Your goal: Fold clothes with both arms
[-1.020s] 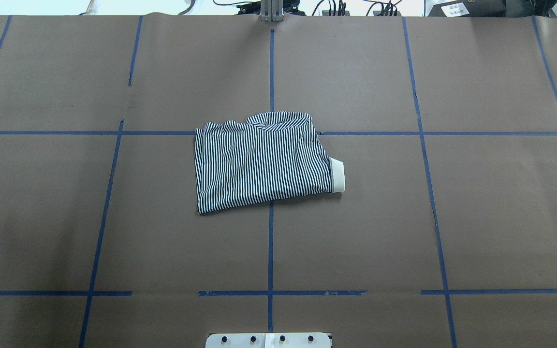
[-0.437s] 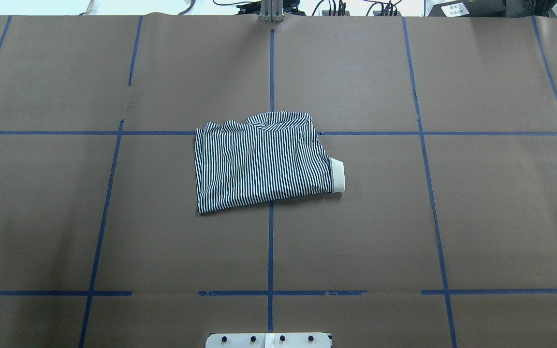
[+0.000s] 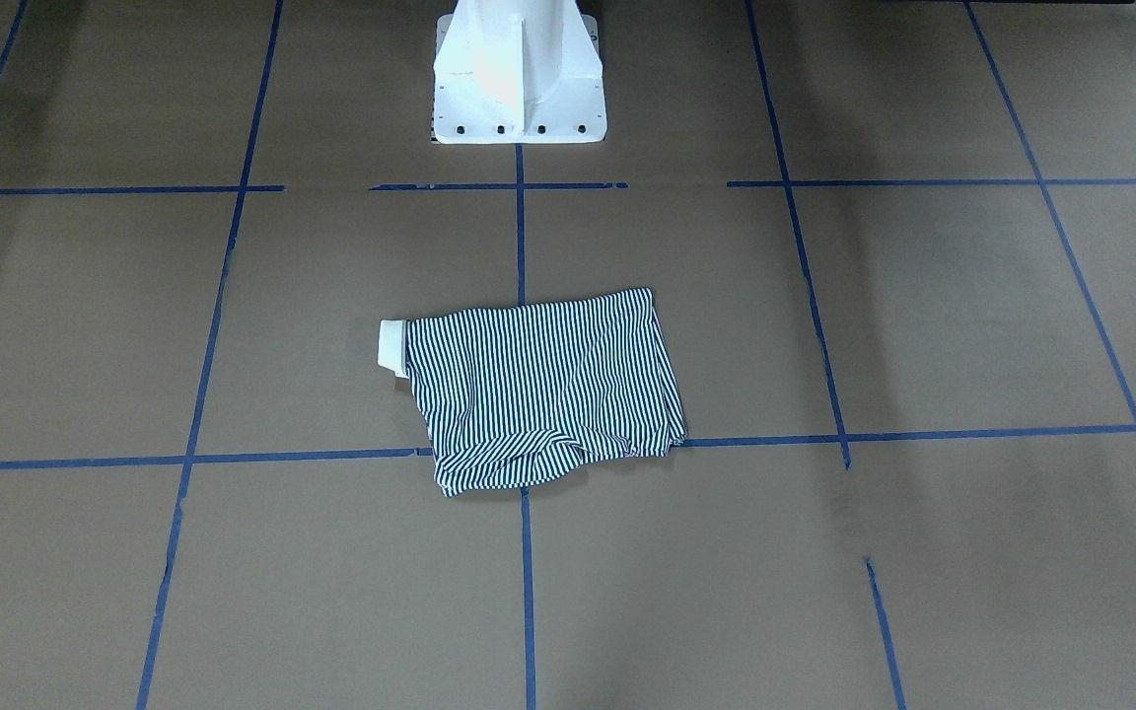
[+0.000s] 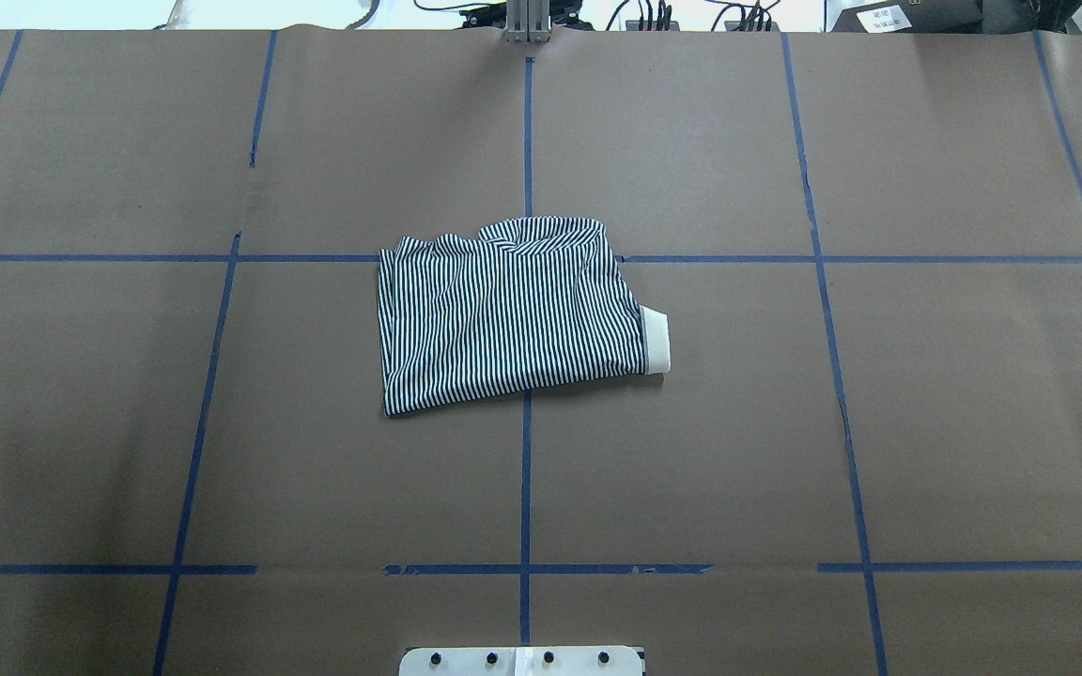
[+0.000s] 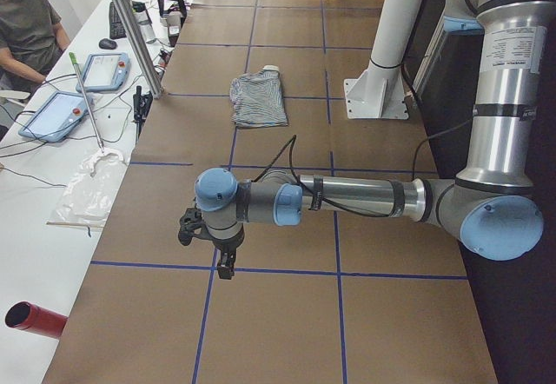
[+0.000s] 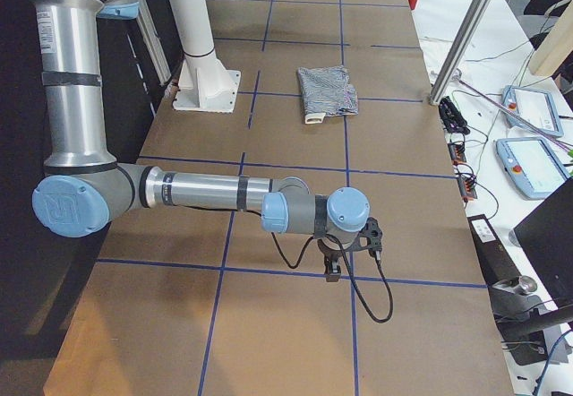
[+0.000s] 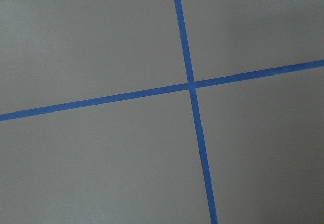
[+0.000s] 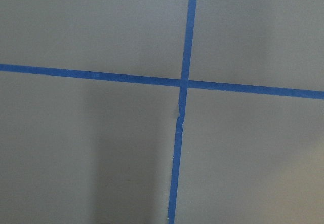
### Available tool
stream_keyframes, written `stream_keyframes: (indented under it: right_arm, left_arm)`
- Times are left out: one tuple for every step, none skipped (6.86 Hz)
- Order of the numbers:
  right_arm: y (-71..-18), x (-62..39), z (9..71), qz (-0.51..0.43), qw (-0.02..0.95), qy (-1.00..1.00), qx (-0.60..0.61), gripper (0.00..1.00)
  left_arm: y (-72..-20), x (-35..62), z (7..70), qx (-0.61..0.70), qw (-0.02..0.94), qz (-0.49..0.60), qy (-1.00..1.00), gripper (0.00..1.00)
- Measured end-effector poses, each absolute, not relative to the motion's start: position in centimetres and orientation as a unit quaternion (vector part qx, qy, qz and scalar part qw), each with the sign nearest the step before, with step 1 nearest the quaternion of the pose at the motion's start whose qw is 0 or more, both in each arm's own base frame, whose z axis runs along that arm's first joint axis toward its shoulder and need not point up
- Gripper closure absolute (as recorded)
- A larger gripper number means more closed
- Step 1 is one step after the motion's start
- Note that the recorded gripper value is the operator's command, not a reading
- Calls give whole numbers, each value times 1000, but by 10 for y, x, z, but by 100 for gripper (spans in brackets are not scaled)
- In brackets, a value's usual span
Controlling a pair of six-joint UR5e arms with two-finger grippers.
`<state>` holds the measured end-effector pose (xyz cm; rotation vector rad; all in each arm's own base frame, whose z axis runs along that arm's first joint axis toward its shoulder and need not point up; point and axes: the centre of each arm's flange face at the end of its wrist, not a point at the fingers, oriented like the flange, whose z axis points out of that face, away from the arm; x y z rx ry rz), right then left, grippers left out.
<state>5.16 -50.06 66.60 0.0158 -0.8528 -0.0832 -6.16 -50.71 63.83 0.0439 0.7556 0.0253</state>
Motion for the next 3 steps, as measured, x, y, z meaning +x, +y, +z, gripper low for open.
stream_keyframes:
  right_arm:
    - [-500, 52, 666, -40, 910, -413, 7, 0]
    - [-500, 52, 666, -40, 910, -413, 7, 0]
    - [-500, 52, 666, -41, 910, -413, 8, 0]
  left_arm:
    - [-507, -62, 638, 20, 929, 8, 369, 0]
    - [-507, -62, 638, 20, 929, 6, 369, 0]
    - [-507, -62, 638, 20, 929, 6, 368, 0]
